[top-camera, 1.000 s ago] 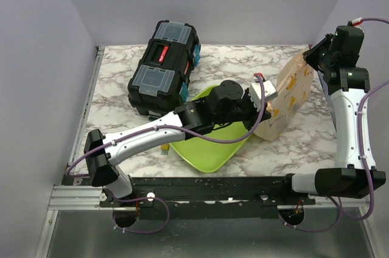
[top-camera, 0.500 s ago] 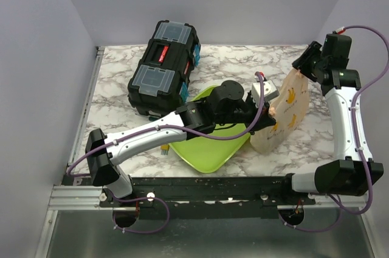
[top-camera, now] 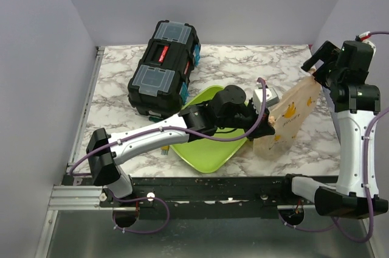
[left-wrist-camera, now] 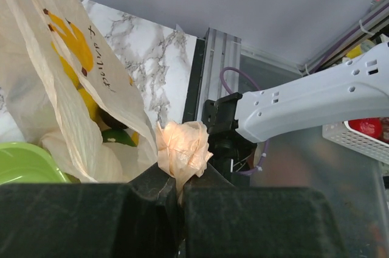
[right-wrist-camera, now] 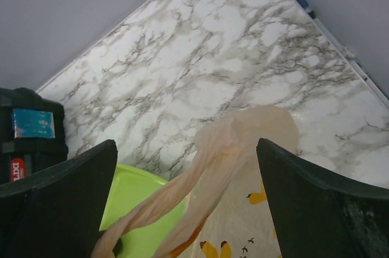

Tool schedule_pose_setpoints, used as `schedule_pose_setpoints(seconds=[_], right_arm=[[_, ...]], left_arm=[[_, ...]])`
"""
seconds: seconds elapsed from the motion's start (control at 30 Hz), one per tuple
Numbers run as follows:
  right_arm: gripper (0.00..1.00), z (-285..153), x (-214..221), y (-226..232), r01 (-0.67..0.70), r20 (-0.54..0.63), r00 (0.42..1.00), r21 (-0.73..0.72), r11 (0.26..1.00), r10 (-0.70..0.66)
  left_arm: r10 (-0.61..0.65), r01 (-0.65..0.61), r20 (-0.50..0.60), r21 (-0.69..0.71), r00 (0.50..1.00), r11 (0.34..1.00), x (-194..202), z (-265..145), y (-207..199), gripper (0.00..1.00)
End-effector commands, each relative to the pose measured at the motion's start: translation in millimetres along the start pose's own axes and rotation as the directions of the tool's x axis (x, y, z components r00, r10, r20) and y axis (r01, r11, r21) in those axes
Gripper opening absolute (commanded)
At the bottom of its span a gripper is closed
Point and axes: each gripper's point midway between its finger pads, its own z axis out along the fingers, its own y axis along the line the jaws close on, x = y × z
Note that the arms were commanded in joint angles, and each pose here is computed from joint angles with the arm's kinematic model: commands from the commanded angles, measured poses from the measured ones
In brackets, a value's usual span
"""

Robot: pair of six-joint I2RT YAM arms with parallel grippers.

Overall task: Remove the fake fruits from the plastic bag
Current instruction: Adjust the plastic bag at the center of the board.

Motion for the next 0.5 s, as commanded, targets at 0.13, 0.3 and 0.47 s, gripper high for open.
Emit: schedule_pose_setpoints(seconds=[0.13, 0.3, 0.47], right_arm=[[1.0, -39.5, 41.9, -51.6, -0.065, -0.079, 0.993, 0.209, 0.976, 0.083], [1.0, -70.9, 62.8, -66.3, -0.051, -0.099, 0.992, 0.213, 0.976, 0.074], [1.0, -102.8, 79.4, -62.5, -0.046, -0.149, 0.987, 0.137, 0.989, 0.066]], left_arm=[[-0.027, 0.031, -0.041, 0.102, 0.999, 0.994, -4.4, 12.5, -18.6, 0.0], [-0.019, 0.024, -0.054, 0.094, 0.998, 0.995, -1.5, 13.7, -15.4, 0.0], [-0.021, 0.026, -0.063, 0.089, 0.998, 0.996, 3.2, 14.2, -13.1, 0.0]])
